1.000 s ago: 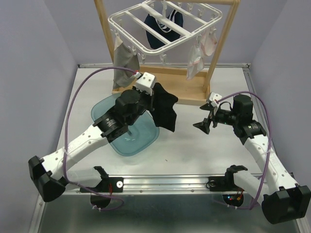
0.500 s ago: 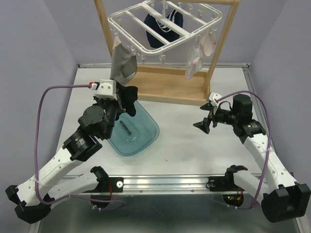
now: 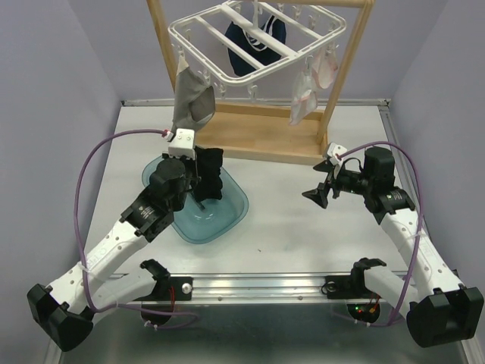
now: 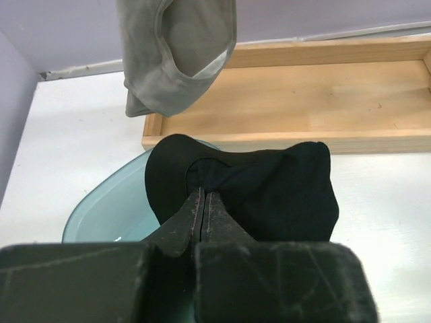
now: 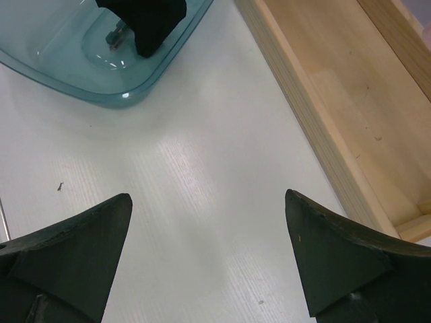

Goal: Remove the underwear clipped to the hanger

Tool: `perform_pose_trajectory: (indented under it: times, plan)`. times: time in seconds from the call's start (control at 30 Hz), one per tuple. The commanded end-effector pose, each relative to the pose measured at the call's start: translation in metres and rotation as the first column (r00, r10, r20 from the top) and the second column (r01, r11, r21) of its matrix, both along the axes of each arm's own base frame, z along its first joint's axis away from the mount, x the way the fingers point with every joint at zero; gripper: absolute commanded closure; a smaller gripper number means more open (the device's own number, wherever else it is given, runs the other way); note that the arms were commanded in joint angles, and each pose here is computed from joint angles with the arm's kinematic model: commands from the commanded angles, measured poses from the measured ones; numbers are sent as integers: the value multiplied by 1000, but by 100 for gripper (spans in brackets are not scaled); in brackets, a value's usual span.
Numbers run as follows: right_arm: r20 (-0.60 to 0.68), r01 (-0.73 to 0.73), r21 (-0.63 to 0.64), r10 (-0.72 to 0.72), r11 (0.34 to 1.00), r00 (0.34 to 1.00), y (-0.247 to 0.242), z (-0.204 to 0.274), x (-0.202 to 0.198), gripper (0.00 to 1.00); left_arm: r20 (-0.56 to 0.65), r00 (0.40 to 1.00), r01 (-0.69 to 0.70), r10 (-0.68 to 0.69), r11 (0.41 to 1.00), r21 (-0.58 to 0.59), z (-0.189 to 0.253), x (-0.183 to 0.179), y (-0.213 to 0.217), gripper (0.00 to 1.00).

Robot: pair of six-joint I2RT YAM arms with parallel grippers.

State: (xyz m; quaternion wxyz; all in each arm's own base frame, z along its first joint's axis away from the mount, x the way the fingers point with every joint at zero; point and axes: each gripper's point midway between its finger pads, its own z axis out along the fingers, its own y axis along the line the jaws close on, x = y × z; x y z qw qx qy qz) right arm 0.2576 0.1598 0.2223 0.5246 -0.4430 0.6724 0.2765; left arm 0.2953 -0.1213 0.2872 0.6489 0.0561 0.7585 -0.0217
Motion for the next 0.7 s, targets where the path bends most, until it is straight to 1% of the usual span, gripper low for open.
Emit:
perform_pose_trajectory:
  times: [0.0, 0.13, 0.17, 0.2, 0.23, 0.3, 0.33, 0.4, 0.43, 0.47, 0.53, 0.57, 0.6, 0.63, 0.67]
  plan:
    - [28, 10, 4, -10, 1000, 1000, -2, 1, 4, 0, -6, 1000, 16, -16, 996, -83, -7, 6, -1, 100]
    - [38, 16, 2, -17, 1000, 999, -4, 3, 5, 0, -50, 999, 6, -12, 994, -111, -28, 7, 7, 100]
    - [37, 15, 2, -15, 1000, 999, -3, 3, 5, 0, -54, 998, 6, -12, 993, -117, -31, 6, 8, 98]
    - [45, 21, 2, -21, 1000, 999, -4, 6, 5, 0, -62, 998, 11, -19, 993, -121, -34, 6, 8, 87]
    - [50, 25, 2, -25, 1000, 998, -5, 7, 5, 0, -78, 997, 10, -19, 993, -116, -38, 4, 9, 79]
    - [56, 52, -2, -51, 999, 997, -8, 10, 8, 0, -73, 997, 22, -31, 993, -118, -36, 2, 9, 61]
    - [54, 65, -2, -65, 998, 996, -9, 12, 10, 0, -60, 997, 35, -42, 992, -123, -32, 0, 8, 46]
    - [44, 71, -2, -71, 997, 996, -9, 14, 12, 0, -41, 997, 60, -65, 992, -110, -27, -2, 7, 32]
    - [59, 73, 2, -73, 997, 996, -9, 25, 15, 0, -19, 997, 72, -74, 991, -113, -22, -5, 8, 17]
    - [64, 73, -1, -73, 997, 995, -9, 29, 17, 0, -8, 996, 84, -86, 990, -113, -20, -7, 8, 10]
    - [48, 90, -17, -89, 996, 995, -11, 35, 23, 0, 25, 992, 125, -123, 985, -118, -15, -10, 3, 7]
    - [76, 117, -9, -116, 993, 990, -13, 55, 30, 0, 52, 990, 136, -130, 983, -126, -8, -13, 4, 7]
    - [85, 130, -2, -130, 991, 988, -14, 67, 33, 0, 52, 987, 160, -154, 979, -126, -12, -15, 0, 7]
    - [61, 149, 13, -150, 989, 987, -14, 73, 39, 0, 60, 985, 169, -162, 977, -127, -11, -17, 0, 7]
    - [106, 172, 38, -175, 984, 979, -15, 103, 46, 0, 76, 982, 180, -171, 975, -132, -8, -20, 0, 7]
